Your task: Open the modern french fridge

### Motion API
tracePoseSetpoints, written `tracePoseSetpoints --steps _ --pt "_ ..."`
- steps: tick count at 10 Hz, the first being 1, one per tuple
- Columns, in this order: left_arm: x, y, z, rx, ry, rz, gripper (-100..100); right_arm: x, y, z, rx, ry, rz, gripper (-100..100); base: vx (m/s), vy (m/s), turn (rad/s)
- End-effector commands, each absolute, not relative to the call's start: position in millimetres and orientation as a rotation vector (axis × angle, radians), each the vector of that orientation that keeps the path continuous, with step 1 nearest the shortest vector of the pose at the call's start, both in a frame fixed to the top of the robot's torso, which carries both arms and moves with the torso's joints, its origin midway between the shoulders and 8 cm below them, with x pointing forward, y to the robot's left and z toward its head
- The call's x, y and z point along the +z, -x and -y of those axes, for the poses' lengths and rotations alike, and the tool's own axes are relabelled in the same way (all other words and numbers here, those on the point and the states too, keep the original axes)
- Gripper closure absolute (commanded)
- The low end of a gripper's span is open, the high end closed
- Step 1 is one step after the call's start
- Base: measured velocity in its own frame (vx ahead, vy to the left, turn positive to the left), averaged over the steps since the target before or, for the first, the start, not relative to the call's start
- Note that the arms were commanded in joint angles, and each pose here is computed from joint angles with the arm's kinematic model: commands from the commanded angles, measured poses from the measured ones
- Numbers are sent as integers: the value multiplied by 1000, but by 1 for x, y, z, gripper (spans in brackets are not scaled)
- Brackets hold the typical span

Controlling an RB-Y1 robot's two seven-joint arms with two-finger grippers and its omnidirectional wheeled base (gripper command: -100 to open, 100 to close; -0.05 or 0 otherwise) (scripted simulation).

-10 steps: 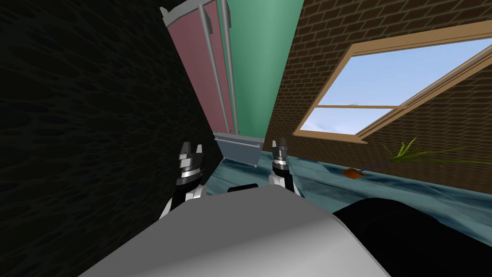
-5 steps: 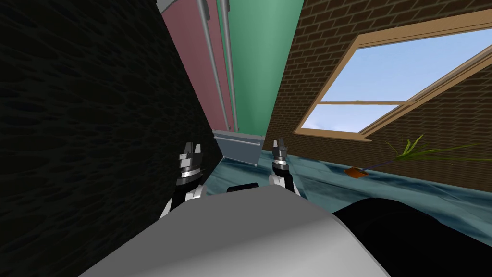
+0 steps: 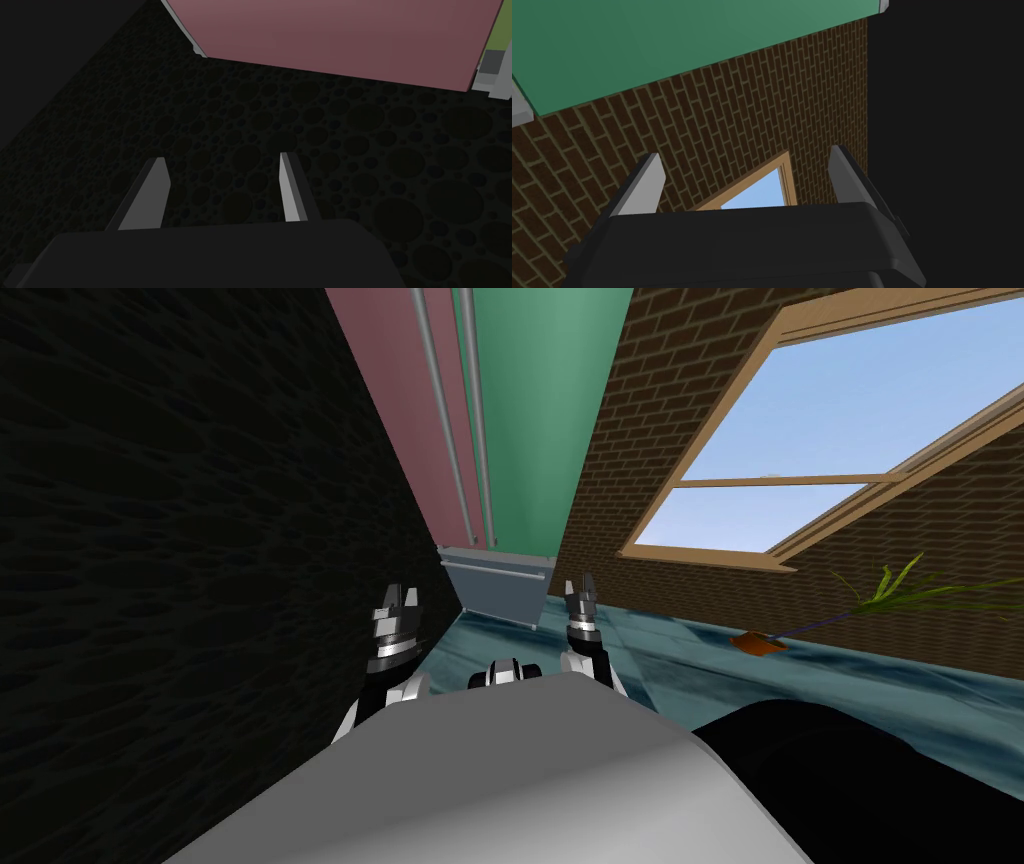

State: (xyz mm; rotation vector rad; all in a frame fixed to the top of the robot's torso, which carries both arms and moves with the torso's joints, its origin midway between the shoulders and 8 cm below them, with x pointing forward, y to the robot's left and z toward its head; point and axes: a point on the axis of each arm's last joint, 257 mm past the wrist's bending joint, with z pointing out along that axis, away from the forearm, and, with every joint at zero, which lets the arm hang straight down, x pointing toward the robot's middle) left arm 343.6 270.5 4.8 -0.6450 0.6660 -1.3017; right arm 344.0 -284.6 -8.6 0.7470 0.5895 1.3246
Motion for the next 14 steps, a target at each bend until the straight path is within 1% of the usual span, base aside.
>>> tracePoseSetpoints --steps 1,8,14 --pt "5 -344 -271 -1302 645 -666 0 -14 -350 278 1314 -707 -663 -100 2 37 23" --pt "5 -344 -270 -1302 645 -666 0 -70 -395 255 1150 -527 -1027 -100 18 84 90" --pt "5 -344 -270 -1302 645 -666 0 -131 -437 269 890 -348 -1309 -100 36 121 115"
